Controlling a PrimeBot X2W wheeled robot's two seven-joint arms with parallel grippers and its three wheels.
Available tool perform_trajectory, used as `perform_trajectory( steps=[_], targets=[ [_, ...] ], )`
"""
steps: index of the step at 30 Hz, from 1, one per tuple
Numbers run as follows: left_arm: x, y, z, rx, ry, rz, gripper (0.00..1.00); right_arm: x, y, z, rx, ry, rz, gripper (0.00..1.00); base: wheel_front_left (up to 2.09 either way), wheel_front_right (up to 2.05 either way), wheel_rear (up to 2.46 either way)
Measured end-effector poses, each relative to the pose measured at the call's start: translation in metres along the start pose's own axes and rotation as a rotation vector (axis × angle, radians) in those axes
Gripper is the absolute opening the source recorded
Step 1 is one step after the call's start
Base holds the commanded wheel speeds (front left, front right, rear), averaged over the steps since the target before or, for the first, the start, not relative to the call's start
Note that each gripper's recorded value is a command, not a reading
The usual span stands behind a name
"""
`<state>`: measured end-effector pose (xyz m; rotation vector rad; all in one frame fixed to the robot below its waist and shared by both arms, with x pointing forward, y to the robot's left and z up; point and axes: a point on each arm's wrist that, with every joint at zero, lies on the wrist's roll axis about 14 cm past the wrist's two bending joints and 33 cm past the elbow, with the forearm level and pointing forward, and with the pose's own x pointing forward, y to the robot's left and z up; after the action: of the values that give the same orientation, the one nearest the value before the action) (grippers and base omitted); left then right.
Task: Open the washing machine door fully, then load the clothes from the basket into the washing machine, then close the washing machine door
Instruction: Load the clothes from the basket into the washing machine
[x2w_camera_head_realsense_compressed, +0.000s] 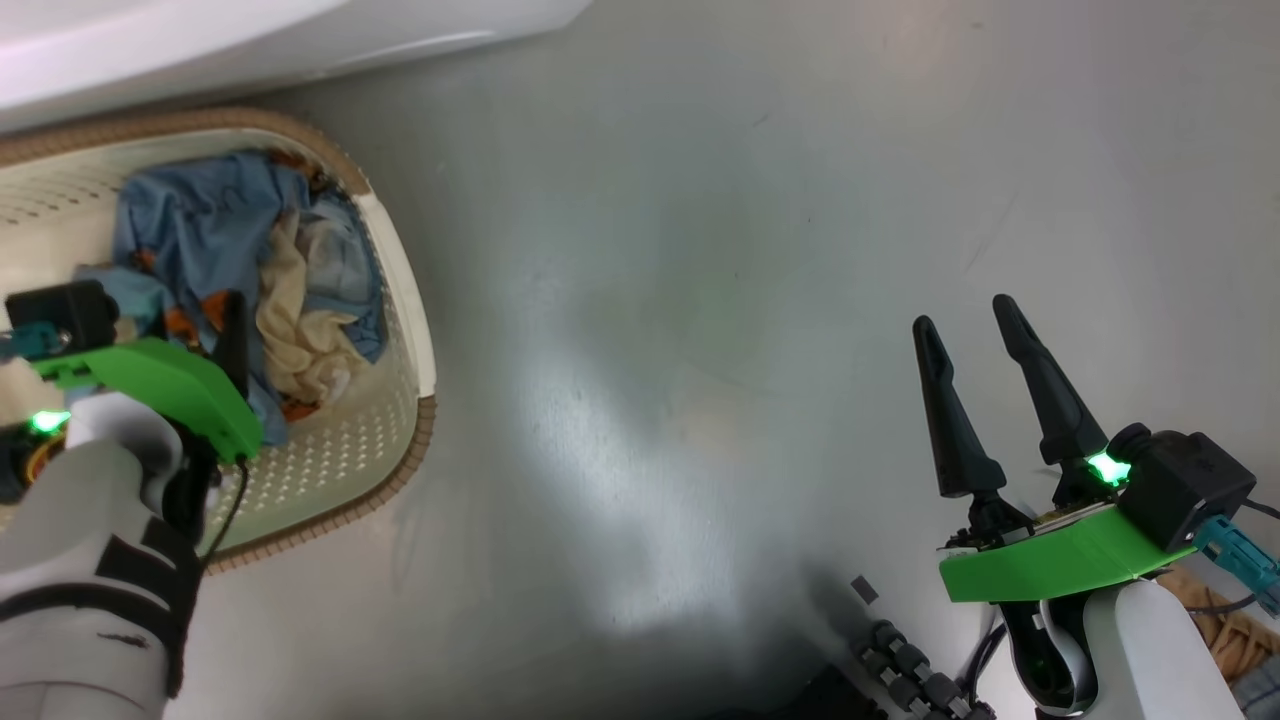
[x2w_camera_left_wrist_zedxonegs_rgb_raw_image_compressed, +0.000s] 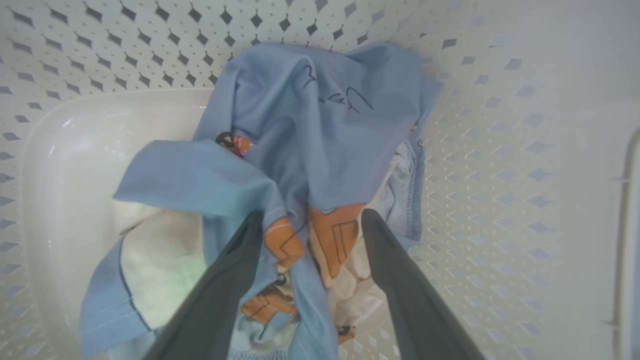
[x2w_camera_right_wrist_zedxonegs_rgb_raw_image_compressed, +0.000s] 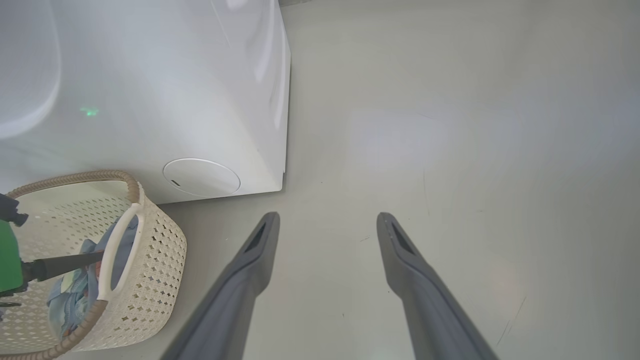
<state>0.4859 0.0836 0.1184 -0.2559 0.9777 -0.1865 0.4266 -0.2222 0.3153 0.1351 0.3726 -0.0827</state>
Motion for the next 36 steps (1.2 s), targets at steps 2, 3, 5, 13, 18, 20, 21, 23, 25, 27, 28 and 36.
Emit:
perform_trajectory(
  steps=[2, 3, 5, 13, 18, 20, 21, 23, 25, 27, 28, 36],
  targets=[
    [0.004, 0.002, -0.002, 0.004, 0.007, 0.003, 1.00, 0.001, -0.001, -0.003, -0.001, 0.008, -0.002, 1.00, 0.00, 0.00, 0.00],
    [0.006, 0.004, -0.002, 0.009, 0.008, 0.008, 1.00, 0.001, -0.001, -0.005, -0.002, 0.013, -0.004, 1.00, 0.00, 0.00, 0.00],
    [0.010, 0.007, -0.002, 0.015, 0.010, 0.015, 1.00, 0.002, -0.002, -0.009, -0.003, 0.022, -0.006, 1.00, 0.00, 0.00, 0.00],
    [0.024, 0.012, -0.006, 0.073, 0.027, 0.025, 1.00, 0.005, -0.003, -0.018, -0.010, 0.040, -0.008, 1.00, 0.00, 0.00, 0.00],
    [0.033, 0.012, -0.007, 0.132, 0.033, 0.035, 1.00, 0.007, -0.003, -0.024, -0.026, 0.055, -0.004, 1.00, 0.00, 0.00, 0.00],
    [0.034, 0.012, -0.009, 0.174, 0.038, 0.033, 1.00, 0.008, -0.003, -0.023, -0.027, 0.051, -0.002, 1.00, 0.00, 0.00, 0.00],
    [0.034, 0.012, -0.010, 0.186, 0.036, 0.036, 1.00, 0.008, -0.003, -0.023, -0.028, 0.049, -0.001, 1.00, 0.00, 0.00, 0.00],
    [0.034, 0.013, -0.010, 0.211, 0.035, 0.043, 0.39, 0.008, -0.003, -0.021, -0.030, 0.044, -0.001, 1.00, 0.00, 0.00, 0.00],
    [0.033, 0.014, -0.010, 0.220, 0.034, 0.052, 0.00, 0.009, -0.004, -0.020, -0.033, 0.041, -0.002, 1.00, 0.00, 0.00, 0.00],
    [0.033, 0.014, -0.009, 0.229, 0.026, 0.055, 0.00, 0.009, -0.005, -0.019, -0.035, 0.038, -0.003, 1.00, 0.00, 0.00, 0.00],
    [0.032, 0.015, -0.008, 0.230, 0.022, 0.061, 0.00, 0.009, -0.005, -0.019, -0.035, 0.037, -0.003, 1.00, 0.00, 0.00, 0.00],
    [0.024, 0.023, 0.002, 0.201, -0.014, 0.096, 0.00, 0.011, 0.000, -0.018, -0.025, 0.033, 0.008, 1.00, 0.00, 0.00, 0.00]
  ],
)
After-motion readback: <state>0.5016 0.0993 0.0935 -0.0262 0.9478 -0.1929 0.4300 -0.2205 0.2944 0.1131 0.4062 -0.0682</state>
